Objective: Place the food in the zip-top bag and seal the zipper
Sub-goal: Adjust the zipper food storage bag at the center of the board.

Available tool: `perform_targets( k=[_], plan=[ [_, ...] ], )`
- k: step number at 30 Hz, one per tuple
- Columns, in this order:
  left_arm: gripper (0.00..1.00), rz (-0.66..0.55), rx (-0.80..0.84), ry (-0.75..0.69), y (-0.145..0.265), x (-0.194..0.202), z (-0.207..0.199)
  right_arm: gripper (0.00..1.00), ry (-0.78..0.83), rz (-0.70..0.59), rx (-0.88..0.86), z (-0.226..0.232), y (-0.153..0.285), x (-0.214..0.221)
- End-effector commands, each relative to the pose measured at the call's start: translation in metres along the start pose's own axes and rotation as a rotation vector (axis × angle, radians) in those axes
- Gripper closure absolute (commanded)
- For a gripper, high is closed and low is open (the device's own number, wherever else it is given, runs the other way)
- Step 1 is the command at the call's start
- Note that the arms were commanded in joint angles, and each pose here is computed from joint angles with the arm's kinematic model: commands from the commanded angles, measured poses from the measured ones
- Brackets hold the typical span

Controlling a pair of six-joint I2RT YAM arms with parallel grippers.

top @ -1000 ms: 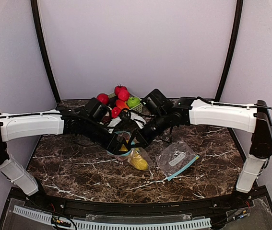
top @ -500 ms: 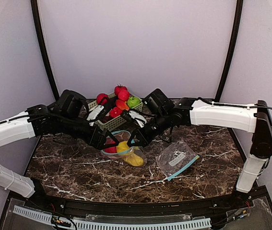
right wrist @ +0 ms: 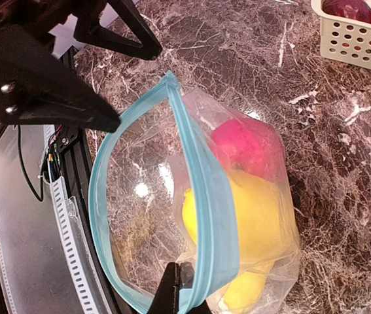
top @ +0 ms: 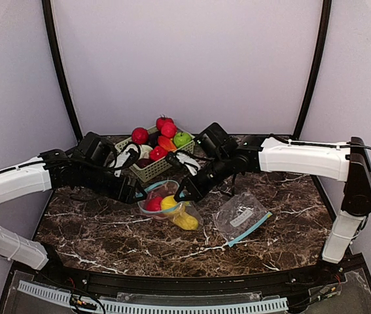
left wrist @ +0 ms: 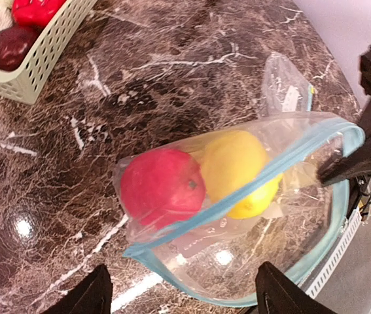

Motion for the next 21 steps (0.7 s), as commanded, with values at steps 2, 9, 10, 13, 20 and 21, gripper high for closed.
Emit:
perform_targets(
  k=[2, 9, 10, 13, 20, 21],
  plan=[
    [0.33, -0.004, -0.015, 0.079, -0.015, 0.004, 0.017, 1.00, 0.010, -0.044, -0.015, 0.005, 0.011, -0.004],
    [0.46, -0.017, 0.066, 0.106, -0.031, 0.001, 0.014, 1.00, 0.008, -0.049, -0.010, 0.005, 0.012, -0.003],
    [0.48, -0.006, 0.072, 0.113, -0.035, 0.004, 0.014, 1.00, 0.009, -0.053, -0.008, 0.005, 0.012, -0.004],
    [0.53, 0.012, 0.082, 0.126, -0.038, 0.007, 0.013, 1.00, 0.010, -0.058, -0.002, 0.004, 0.013, -0.004],
    [0.77, 0.009, 0.088, 0.130, -0.033, 0.009, 0.012, 1.00, -0.015, -0.063, 0.021, -0.004, 0.013, -0.005],
    [0.87, 0.004, 0.090, 0.128, -0.031, 0.008, 0.011, 1.00, -0.024, -0.068, 0.030, -0.006, 0.013, -0.006]
  ],
)
Point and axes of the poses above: each gripper's point midway between its finger pads, its own y axis back along the fingers, its own z axis along the line the jaws close on, x = y × z, the point moved 5 cm from there along y, back along the fingers, and after that the axes turned 14 degrees about -y, right-handed, at the moved point
